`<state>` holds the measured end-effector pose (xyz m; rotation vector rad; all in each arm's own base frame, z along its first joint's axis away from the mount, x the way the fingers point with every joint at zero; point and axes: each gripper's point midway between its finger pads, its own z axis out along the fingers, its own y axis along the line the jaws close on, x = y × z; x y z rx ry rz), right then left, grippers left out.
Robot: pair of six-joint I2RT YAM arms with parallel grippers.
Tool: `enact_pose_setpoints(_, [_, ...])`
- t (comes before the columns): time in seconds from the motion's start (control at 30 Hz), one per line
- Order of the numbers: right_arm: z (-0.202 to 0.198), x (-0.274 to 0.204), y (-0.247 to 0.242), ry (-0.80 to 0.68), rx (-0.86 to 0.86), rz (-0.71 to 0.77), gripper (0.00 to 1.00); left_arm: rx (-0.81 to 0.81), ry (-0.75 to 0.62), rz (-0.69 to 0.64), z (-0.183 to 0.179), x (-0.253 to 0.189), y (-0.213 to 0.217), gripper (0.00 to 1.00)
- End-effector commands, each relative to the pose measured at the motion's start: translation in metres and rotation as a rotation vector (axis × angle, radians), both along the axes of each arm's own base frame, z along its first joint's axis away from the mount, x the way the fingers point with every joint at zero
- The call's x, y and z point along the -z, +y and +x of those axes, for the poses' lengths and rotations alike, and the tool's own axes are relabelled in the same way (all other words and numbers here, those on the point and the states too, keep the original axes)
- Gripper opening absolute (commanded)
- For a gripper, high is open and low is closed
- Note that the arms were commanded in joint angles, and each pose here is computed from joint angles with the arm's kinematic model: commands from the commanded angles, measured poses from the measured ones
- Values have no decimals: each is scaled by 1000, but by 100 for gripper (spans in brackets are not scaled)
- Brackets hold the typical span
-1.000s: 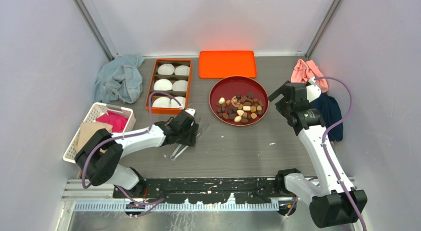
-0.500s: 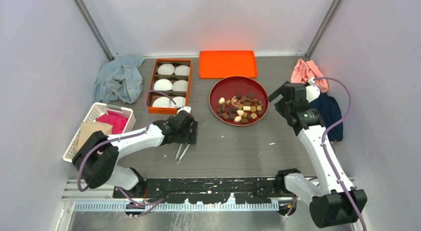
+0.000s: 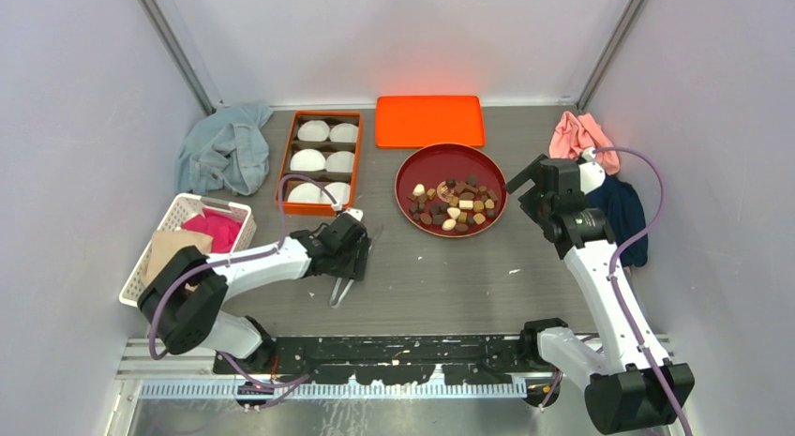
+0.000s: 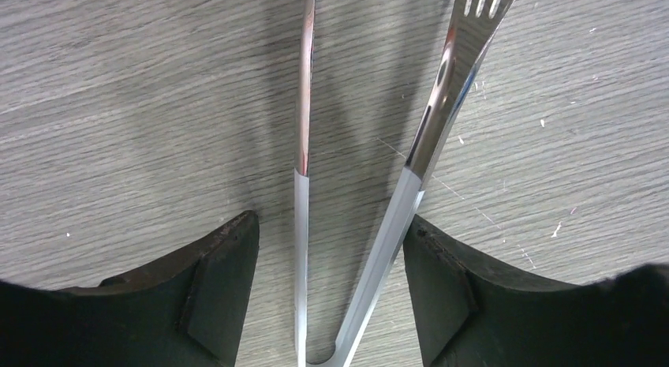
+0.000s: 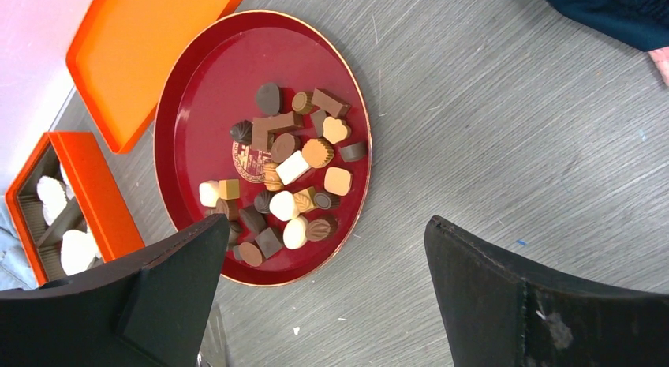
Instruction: Pack the chocolate
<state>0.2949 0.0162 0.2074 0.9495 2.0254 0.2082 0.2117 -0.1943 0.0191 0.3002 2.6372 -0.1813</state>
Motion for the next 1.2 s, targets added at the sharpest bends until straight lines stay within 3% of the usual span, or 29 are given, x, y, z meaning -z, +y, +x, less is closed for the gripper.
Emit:
enact_pose_setpoints(0.0, [-2,-11,-3,-54,18,3,100,-9,16,1,-5,15,2,67])
enact_pose_setpoints(0.23, [-3,-13,-2,-57,14,11,100,-19,-14,3,11,15,-10,66])
enact_pose_setpoints(0.3, [-4,-13,-2,-58,16,9,100,-17,-13,-7,12,14,-13,60])
enact_pose_setpoints(0.43, [-6,-14,-4,-59,21,6,100,-10,-7,-1,10,9,-11,32])
enact_pose_setpoints(0.57, [-5,-15,-4,-60,23,4,100,23,-56,-11,16,-27,-13,23])
enact_pose_setpoints(0.97, [-1,-20,-2,-73,11,8,100,226,-168,-102,40,-143,-53,22])
enact_pose_setpoints(1.17, [-2,-22,-1,-79,6,12,100,315,-123,-58,59,-151,-79,33])
